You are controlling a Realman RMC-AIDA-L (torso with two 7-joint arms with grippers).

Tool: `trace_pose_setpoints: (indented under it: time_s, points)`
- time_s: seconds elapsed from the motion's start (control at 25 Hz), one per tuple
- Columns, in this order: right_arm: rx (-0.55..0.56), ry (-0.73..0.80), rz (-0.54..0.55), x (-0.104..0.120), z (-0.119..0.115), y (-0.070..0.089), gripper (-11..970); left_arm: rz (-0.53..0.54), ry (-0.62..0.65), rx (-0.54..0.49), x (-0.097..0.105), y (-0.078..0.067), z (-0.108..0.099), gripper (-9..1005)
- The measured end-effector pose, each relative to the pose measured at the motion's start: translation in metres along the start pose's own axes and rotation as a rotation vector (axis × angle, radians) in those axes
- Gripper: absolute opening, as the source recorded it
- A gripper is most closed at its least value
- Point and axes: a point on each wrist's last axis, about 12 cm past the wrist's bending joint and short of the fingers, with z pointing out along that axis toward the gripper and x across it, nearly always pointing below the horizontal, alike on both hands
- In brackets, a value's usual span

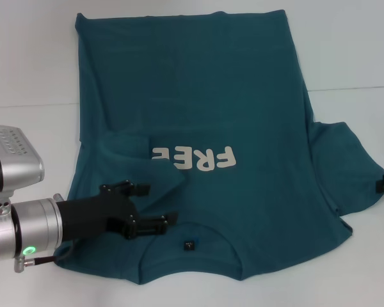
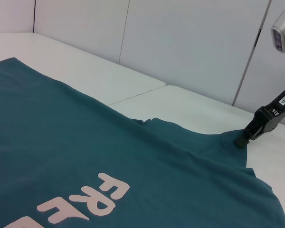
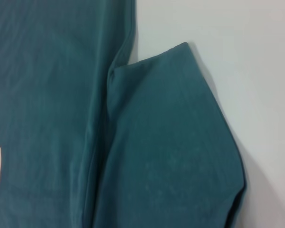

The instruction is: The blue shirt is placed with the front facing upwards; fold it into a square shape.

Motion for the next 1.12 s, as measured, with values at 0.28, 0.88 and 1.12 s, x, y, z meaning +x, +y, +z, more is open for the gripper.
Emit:
trace_pose_setpoints:
  time_s: [0.28,0.88,1.12]
  points:
    - [0.014,-0.024,-0.011,-0.003,-0.004,-0.002,12,-0.001,-0.003,0.0,0.0,0.0,0.0,919]
    - [0.027,-0.179,0.019,-0.019,-0.05,-0.015,13,-0.005,-0.006,0.0,-0.002,0.0,0.0,919]
    - [-0.005,-0.245,0.007,-0.033,-0.063,-0.008,12,-0.002,-0.008,-0.001,-0.003,0.001,0.0,920]
